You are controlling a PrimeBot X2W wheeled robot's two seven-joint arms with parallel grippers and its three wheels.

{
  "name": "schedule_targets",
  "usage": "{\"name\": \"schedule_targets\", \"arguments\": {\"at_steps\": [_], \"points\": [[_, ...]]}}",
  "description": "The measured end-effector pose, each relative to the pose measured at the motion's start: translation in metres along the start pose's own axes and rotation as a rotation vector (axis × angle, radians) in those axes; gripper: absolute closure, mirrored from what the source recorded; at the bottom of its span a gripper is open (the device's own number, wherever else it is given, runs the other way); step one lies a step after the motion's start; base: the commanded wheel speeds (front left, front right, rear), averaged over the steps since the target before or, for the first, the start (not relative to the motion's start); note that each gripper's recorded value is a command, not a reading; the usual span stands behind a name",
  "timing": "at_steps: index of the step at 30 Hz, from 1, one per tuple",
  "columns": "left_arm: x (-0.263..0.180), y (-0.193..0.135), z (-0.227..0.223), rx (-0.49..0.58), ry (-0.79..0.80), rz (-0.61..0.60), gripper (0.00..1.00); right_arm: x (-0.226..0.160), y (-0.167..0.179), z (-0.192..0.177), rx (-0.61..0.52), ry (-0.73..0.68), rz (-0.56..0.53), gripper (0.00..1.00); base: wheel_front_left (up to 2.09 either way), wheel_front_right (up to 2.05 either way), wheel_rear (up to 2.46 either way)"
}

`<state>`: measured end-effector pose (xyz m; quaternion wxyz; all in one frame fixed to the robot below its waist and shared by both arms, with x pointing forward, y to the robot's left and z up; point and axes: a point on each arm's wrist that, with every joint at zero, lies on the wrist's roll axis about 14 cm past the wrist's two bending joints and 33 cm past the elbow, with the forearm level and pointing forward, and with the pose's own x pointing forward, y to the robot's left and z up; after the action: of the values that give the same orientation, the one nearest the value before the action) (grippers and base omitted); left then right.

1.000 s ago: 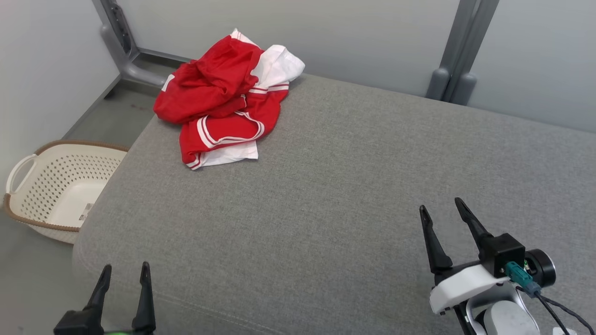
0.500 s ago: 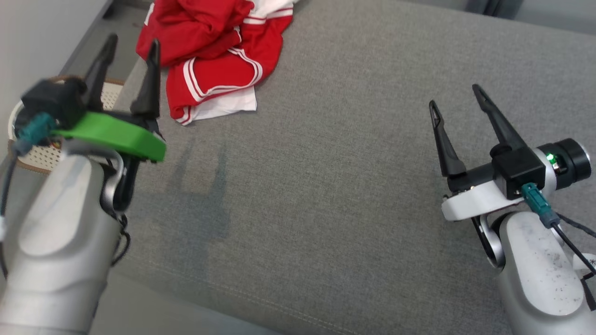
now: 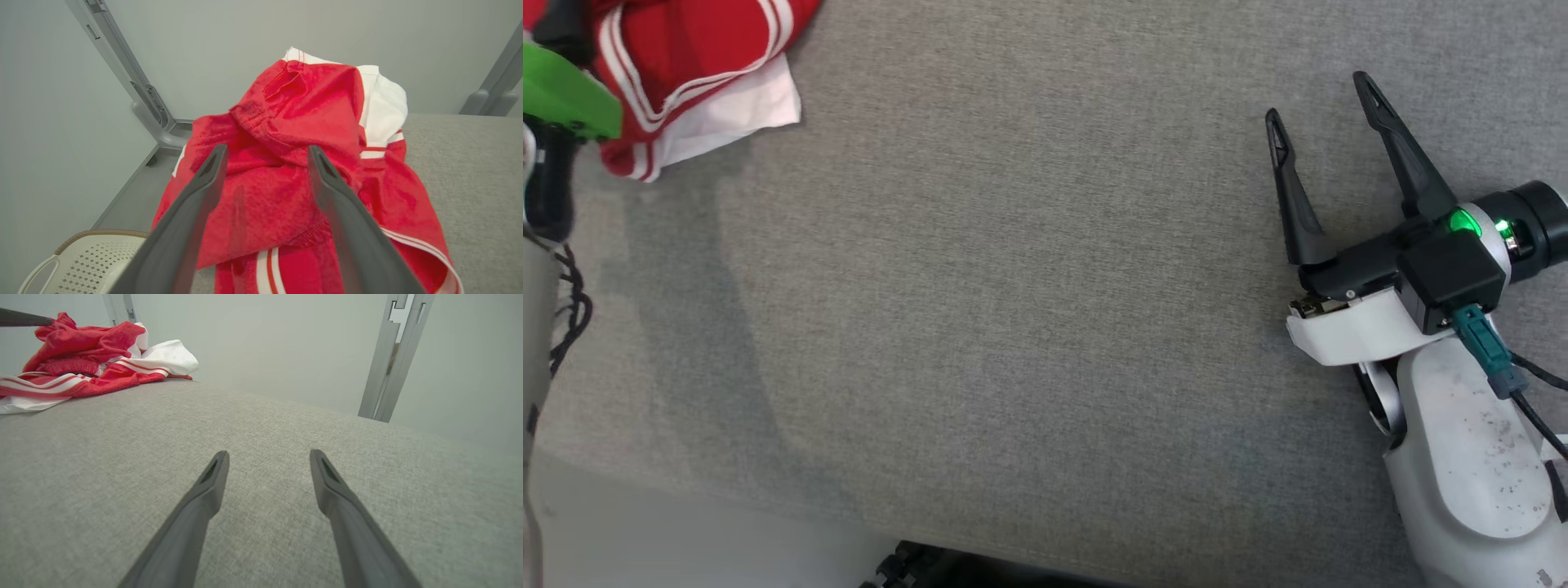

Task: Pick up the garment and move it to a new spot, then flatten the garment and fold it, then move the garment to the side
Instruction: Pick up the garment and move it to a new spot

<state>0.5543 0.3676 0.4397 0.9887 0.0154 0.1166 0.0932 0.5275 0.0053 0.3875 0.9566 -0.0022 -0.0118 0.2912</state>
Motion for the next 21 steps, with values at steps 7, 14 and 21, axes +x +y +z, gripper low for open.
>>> {"name": "schedule_targets", "arguments": {"at_steps": [7,14,21], "points": [[0.024,-0.017,-0.046,0.004,0.105,-0.016,0.00,-0.012,-0.015,-0.010,0.000,0.025,-0.038,0.00,0.00,0.00,0.00],[0.026,-0.020,-0.044,0.009,0.117,-0.025,1.00,-0.024,-0.026,-0.009,-0.013,0.048,-0.067,0.00,0.00,0.00,0.00],[0.022,-0.001,0.027,0.039,-0.036,-0.021,1.00,-0.039,-0.026,-0.006,0.009,0.083,-0.097,0.00,0.00,0.00,0.00]]}}
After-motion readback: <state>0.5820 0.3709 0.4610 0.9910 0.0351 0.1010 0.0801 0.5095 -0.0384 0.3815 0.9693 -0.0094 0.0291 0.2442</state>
